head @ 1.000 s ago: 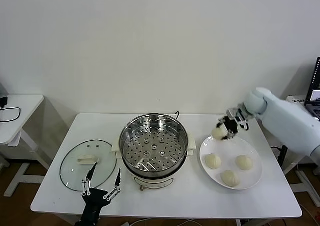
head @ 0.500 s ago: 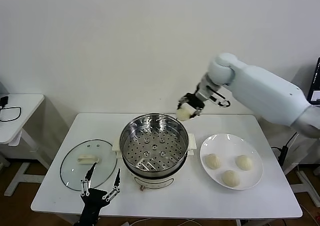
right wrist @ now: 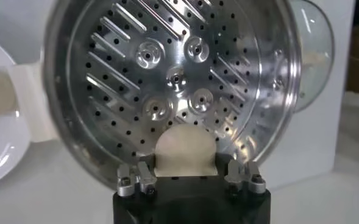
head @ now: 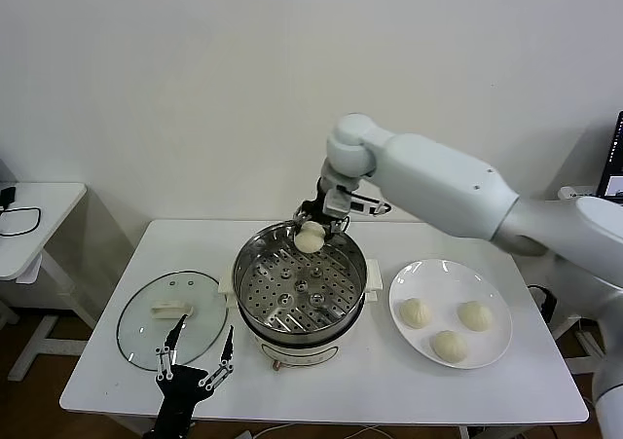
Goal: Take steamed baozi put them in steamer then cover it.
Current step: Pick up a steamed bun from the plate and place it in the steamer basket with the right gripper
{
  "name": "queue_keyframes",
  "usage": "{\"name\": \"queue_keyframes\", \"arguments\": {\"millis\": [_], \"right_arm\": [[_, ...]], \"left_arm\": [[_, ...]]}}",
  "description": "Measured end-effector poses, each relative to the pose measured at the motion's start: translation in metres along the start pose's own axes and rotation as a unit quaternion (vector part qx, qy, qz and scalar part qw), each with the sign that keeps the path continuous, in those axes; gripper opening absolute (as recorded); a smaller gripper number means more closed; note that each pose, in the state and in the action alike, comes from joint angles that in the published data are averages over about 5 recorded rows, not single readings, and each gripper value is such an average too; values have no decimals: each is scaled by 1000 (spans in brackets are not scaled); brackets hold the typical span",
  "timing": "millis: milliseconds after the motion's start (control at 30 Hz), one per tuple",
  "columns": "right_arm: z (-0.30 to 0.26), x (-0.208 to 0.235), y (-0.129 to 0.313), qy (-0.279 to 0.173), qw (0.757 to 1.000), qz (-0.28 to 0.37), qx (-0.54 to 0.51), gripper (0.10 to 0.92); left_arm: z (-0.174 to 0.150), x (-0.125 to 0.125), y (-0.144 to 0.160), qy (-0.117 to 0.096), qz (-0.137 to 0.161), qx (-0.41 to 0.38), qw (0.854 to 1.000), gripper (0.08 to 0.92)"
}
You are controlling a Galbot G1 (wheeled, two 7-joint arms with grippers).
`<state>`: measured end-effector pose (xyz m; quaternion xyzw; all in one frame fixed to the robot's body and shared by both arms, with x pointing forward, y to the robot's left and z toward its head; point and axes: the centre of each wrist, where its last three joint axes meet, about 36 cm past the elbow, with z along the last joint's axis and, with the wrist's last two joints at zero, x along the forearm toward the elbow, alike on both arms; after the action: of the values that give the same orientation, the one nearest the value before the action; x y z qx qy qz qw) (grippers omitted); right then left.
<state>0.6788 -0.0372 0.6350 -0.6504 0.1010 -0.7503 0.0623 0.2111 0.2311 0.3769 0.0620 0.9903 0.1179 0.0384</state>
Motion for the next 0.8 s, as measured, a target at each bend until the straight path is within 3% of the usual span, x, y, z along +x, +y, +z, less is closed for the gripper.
{"name": "queue_keyframes", "arguments": {"millis": [367, 633, 800], "right_arm": [[-4, -38, -20, -7, 1000, -24, 17, 672], [-4, -43, -23, -5, 999, -30, 16, 805], [-4, -30, -20, -4, 1000, -26, 3, 822]], "left_arm": [[-1, 0, 1, -1, -4, 1, 1000, 823], [-1, -1, 4, -3, -7, 0, 1000, 823], [-2, -1, 4, -4, -8, 1, 1000, 823]]}}
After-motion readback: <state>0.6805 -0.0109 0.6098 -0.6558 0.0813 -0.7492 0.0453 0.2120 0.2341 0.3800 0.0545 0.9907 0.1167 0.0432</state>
